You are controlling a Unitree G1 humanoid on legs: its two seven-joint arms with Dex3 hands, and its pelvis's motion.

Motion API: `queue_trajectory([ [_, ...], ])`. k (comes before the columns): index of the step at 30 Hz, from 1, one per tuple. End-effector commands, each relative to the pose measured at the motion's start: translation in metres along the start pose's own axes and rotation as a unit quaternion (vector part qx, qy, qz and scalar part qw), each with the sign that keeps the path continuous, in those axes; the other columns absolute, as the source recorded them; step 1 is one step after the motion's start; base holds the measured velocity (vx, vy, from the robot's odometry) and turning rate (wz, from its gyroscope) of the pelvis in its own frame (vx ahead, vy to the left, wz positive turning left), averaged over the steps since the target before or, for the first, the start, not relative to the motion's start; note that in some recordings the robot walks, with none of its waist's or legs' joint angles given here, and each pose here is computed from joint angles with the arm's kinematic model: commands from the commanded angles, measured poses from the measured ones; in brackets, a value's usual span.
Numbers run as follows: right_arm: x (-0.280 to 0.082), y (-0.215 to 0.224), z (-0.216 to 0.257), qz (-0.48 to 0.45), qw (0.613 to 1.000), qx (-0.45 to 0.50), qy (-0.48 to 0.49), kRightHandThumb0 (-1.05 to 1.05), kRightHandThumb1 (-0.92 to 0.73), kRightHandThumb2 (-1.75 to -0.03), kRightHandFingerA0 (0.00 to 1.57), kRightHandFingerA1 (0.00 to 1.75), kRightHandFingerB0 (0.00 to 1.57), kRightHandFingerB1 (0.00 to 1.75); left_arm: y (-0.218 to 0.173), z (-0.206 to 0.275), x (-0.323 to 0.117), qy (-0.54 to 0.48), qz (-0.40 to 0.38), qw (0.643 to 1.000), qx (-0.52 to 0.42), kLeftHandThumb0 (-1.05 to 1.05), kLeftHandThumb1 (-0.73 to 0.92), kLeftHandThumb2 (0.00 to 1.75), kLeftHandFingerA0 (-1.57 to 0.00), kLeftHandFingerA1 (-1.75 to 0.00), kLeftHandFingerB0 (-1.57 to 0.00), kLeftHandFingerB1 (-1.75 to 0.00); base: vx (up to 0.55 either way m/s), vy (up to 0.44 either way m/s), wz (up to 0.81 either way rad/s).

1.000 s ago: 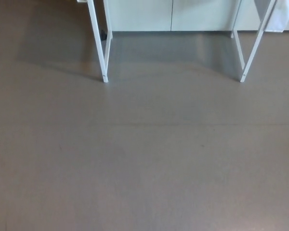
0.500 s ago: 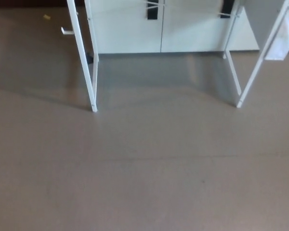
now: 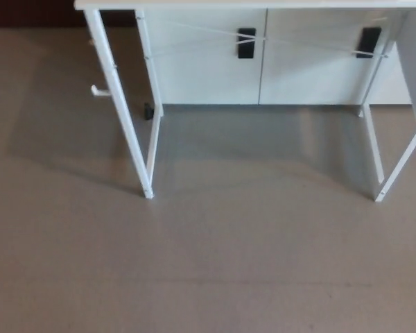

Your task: The robot walks towards a desk on which a file tray is kept in the middle and a toilet paper roll is kept on its right. The robot uses its right hand to hook on finger in the gap of the roll and grabs it, lifts it and places it on the tray.

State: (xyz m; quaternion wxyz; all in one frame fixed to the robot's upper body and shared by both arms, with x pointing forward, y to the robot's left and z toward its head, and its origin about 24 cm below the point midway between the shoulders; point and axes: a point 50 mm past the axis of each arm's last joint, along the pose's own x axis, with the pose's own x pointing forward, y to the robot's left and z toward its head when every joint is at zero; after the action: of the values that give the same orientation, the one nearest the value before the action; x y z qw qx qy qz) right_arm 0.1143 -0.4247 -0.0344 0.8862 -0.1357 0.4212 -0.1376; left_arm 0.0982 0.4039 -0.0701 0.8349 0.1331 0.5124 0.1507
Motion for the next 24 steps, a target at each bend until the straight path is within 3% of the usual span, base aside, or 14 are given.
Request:
queue_trajectory([
  [1,-0.001,-0.001,-0.003,-0.007,1.0,0.0,-0.001,-0.83,-0.53,-0.86,0.04,0.42,0.05,0.33,0.008,0.005,-0.002,-0.011,0.009,1.0,0.008,-1.05,0.7,1.24,-0.16,-0.75,-0.03,-0.58,0.43,0.122,-0.27],
  [2,-0.001,-0.001,-0.002,-0.01,1.0,-0.018,-0.005,-0.36,-0.44,-1.0,0.01,0.51,0.0,0.49,0.008,0.005,-0.002,-0.013,0.009,1.0,0.011,-1.05,0.71,1.25,-0.17,-0.75,-0.03,-0.59,0.43,0.144,-0.19],
  [3,-0.001,-0.001,-0.002,-0.011,1.0,-0.019,-0.006,-0.36,-0.44,-1.0,0.01,0.51,0.0,0.49,0.008,0.005,-0.002,-0.013,0.009,1.0,0.012,-1.05,0.71,1.25,-0.17,-0.75,-0.03,-0.59,0.44,0.212,0.03],
  [4,0.001,0.002,-0.002,-0.005,1.0,0.029,-0.006,-0.68,-0.46,-0.86,0.07,0.47,0.0,0.32,0.007,0.005,-0.002,-0.012,0.011,1.0,0.007,-1.05,0.71,1.24,-0.2,-0.77,-0.02,-0.62,0.45,0.16,-0.2],
  [8,-0.001,-0.001,-0.003,0.009,1.0,0.027,0.003,-0.71,-0.53,-0.84,0.09,0.45,0.05,0.32,0.008,0.005,-0.002,-0.015,0.007,1.0,0.009,-1.05,0.71,1.25,-0.19,-0.78,-0.02,-0.63,0.43,0.141,-0.29],
  [9,-0.001,-0.001,-0.003,-0.023,0.998,-0.063,0.002,-0.84,-0.57,-0.93,0.2,0.47,0.11,0.39,0.008,0.005,-0.002,-0.012,0.009,1.0,0.009,-1.05,0.71,1.25,-0.16,-0.76,-0.03,-0.58,0.4,0.122,-0.02],
  [12,0.0,-0.001,-0.003,-0.012,0.999,-0.033,0.015,-0.78,-0.57,-0.92,0.21,0.46,0.05,0.32,0.008,0.005,-0.002,-0.014,0.008,1.0,0.013,-1.05,0.71,1.25,-0.19,-0.76,-0.01,-0.58,0.39,0.105,0.04],
  [14,0.0,0.0,-0.004,-0.018,1.0,-0.003,0.009,-0.74,-0.53,-0.86,0.19,0.44,0.09,0.38,0.007,0.004,-0.001,-0.008,0.014,1.0,0.011,-1.05,0.71,1.25,-0.23,-0.78,-0.02,-0.61,0.27,0.021,0.11],
  [18,0.002,0.001,0.004,-0.017,1.0,0.011,-0.011,-0.76,-0.55,-0.86,0.19,0.45,0.09,0.38,0.007,0.006,-0.001,-0.016,0.01,1.0,0.0,-1.05,0.69,1.24,-0.17,-0.76,0.0,-0.61,0.23,-0.093,0.16],
  [20,0.002,-0.002,0.007,-0.015,1.0,-0.013,-0.001,-0.76,-0.55,-0.86,0.19,0.45,0.09,0.38,0.007,0.007,-0.001,-0.016,0.008,1.0,0.001,-1.05,0.69,1.24,-0.17,-0.76,0.0,-0.61,0.32,-0.253,0.03],
  [21,0.0,-0.002,0.011,-0.018,0.996,-0.085,0.0,-0.78,-0.58,-0.91,0.18,0.45,0.09,0.39,0.007,0.005,-0.002,-0.02,0.008,1.0,-0.004,-1.05,0.69,1.24,-0.16,-0.76,-0.02,-0.59,0.31,-0.226,0.25],
  [22,0.001,0.0,0.009,-0.023,1.0,-0.007,-0.005,-0.63,-0.66,-0.6,0.17,0.33,0.18,0.27,0.006,0.004,-0.002,-0.018,0.008,1.0,0.0,-1.05,0.7,1.24,-0.13,-0.74,-0.04,-0.57,0.31,-0.221,-0.15],
  [23,0.001,0.002,0.007,-0.018,0.999,0.029,-0.016,-0.35,-0.45,-0.99,0.02,0.51,0.0,0.48,0.006,0.003,-0.002,-0.013,0.01,1.0,0.005,-1.05,0.7,1.24,-0.16,-0.75,-0.01,-0.59,0.22,-0.137,0.06],
  [24,0.002,0.002,0.005,-0.018,0.999,0.026,-0.012,-0.34,-0.46,-1.0,0.02,0.51,0.0,0.48,0.006,0.004,-0.002,-0.016,0.008,1.0,0.001,-1.05,0.7,1.25,-0.14,-0.75,-0.04,-0.59,0.19,-0.101,-0.07],
])
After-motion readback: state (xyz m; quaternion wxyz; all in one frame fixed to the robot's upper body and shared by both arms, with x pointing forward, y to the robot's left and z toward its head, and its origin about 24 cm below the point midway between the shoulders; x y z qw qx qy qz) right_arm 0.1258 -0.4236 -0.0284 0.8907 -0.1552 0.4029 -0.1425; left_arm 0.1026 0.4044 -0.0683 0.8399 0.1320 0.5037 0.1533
